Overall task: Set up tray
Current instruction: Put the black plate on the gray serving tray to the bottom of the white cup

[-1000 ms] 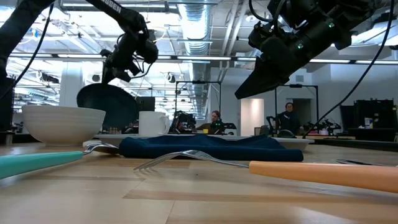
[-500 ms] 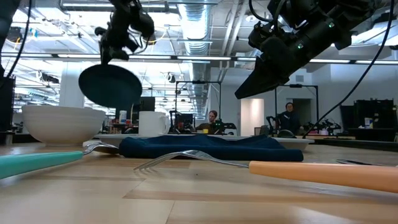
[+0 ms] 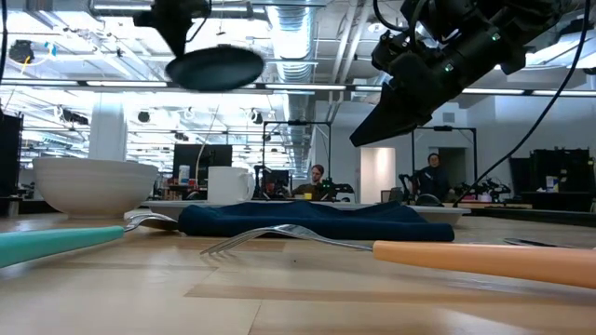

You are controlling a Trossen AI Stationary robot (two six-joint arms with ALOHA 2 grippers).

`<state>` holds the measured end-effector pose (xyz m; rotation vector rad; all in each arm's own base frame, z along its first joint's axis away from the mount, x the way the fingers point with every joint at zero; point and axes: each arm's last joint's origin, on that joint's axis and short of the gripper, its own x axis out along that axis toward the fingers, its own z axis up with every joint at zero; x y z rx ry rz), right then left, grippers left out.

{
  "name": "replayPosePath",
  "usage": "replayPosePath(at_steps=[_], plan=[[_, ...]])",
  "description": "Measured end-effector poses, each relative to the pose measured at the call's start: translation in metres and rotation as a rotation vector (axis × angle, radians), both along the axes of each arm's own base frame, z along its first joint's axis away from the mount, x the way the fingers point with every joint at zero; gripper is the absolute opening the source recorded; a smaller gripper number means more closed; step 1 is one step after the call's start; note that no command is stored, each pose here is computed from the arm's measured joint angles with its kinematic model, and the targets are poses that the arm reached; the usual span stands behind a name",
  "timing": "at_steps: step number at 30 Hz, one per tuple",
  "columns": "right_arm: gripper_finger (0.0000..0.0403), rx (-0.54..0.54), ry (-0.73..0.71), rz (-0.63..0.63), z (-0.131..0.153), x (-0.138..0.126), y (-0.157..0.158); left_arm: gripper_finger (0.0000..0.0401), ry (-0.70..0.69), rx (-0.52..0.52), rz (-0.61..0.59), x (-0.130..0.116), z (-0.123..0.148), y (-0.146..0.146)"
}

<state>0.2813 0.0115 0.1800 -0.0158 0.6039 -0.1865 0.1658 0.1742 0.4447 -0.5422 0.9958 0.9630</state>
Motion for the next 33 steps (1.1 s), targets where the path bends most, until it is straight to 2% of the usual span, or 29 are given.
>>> replayPosePath(at_steps=[2, 4, 10, 14, 17, 22, 30, 33], plan=[[0.0134, 0.000, 0.000, 0.001, 0.000, 0.000, 0.000, 0.0000, -0.094, -0.089, -0.034, 0.007, 0.000, -0.007], [0.0134, 0.001, 0.000, 0.000, 0.000, 0.000, 0.000, 0.0000, -0.133, -0.148, -0.078, 0.016, -0.003, -0.015], [0.0134, 0.000, 0.000, 0.000, 0.000, 0.000, 0.000, 0.0000, -0.085, -0.244, -0.175, 0.045, -0.023, -0.037], [0.0134, 0.000, 0.000, 0.000, 0.000, 0.000, 0.000, 0.0000, -0.009, -0.242, -0.197, 0.058, -0.041, -0.042], [0.0134, 0.001, 0.001, 0.000, 0.000, 0.000, 0.000, 0.0000, -0.012, -0.209, -0.192, 0.069, -0.059, -0.040], [0.0134, 0.001, 0.001, 0.001, 0.000, 0.000, 0.000, 0.0000, -0.038, -0.235, -0.198, 0.082, -0.092, -0.034], [0.0134, 0.000, 0.002, 0.002, 0.000, 0.000, 0.000, 0.0000, -0.017, -0.317, -0.169, 0.081, -0.149, -0.022], [0.0134, 0.000, 0.002, 0.002, 0.000, 0.000, 0.000, 0.0000, -0.056, -0.327, -0.158, 0.080, -0.163, -0.016]])
